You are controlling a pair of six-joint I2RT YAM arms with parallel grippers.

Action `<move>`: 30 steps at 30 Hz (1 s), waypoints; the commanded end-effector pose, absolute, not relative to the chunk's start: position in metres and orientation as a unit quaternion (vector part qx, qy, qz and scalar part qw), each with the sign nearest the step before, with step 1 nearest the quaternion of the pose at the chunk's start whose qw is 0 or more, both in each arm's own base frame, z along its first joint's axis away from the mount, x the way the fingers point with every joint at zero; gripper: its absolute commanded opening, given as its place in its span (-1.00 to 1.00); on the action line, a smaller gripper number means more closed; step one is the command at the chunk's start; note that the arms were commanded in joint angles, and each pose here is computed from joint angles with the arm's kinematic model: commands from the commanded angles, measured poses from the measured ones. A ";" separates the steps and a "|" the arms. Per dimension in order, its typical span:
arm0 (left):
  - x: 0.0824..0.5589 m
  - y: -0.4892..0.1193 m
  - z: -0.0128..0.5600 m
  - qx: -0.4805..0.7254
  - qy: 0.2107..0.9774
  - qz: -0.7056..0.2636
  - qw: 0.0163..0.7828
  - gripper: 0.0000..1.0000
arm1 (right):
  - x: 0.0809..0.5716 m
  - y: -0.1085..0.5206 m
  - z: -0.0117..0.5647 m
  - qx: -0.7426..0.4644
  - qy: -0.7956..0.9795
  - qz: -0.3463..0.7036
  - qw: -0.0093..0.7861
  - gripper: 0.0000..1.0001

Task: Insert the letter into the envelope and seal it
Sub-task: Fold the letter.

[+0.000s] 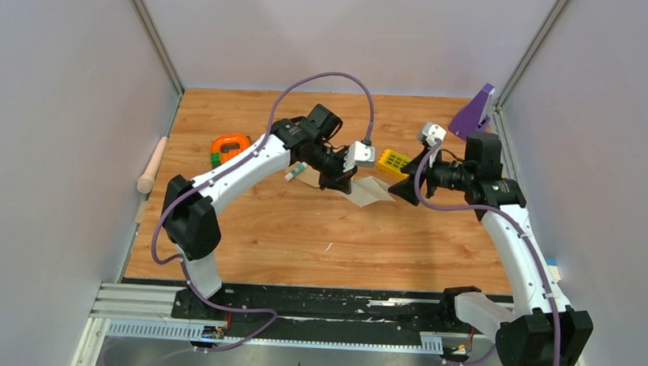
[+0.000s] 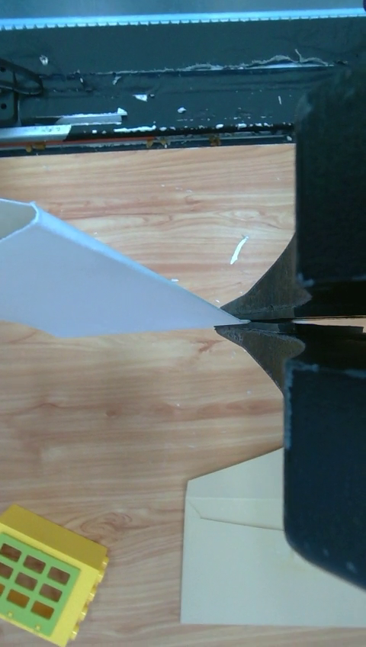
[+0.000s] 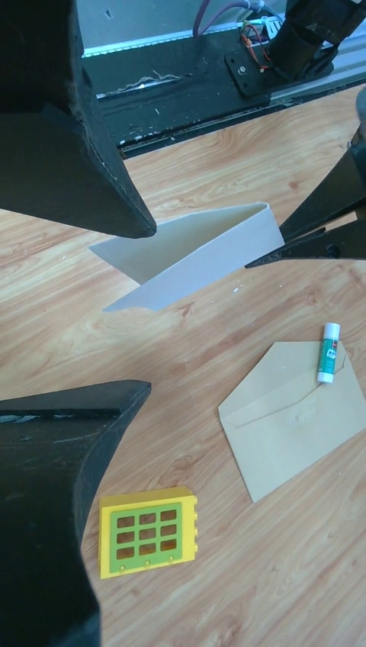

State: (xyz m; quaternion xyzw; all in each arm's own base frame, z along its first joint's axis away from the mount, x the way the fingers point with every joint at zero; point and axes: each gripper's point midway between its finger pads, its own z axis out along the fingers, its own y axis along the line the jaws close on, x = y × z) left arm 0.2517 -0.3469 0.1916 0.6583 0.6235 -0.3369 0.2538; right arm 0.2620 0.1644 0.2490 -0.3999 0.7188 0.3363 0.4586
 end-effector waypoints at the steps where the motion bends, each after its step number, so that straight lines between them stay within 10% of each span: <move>1: 0.251 -0.339 0.205 0.675 0.610 -0.311 0.274 -1.00 | 0.252 0.167 0.283 -0.418 0.681 0.343 0.493 0.40; 20: 0.242 -0.354 0.199 0.681 0.610 -0.325 0.242 -1.00 | 0.239 0.199 0.253 -0.441 0.664 0.410 0.443 0.71; 30: 0.240 -0.356 0.203 0.678 0.608 -0.337 0.238 -1.00 | 0.242 0.203 0.237 -0.454 0.670 0.388 0.442 0.45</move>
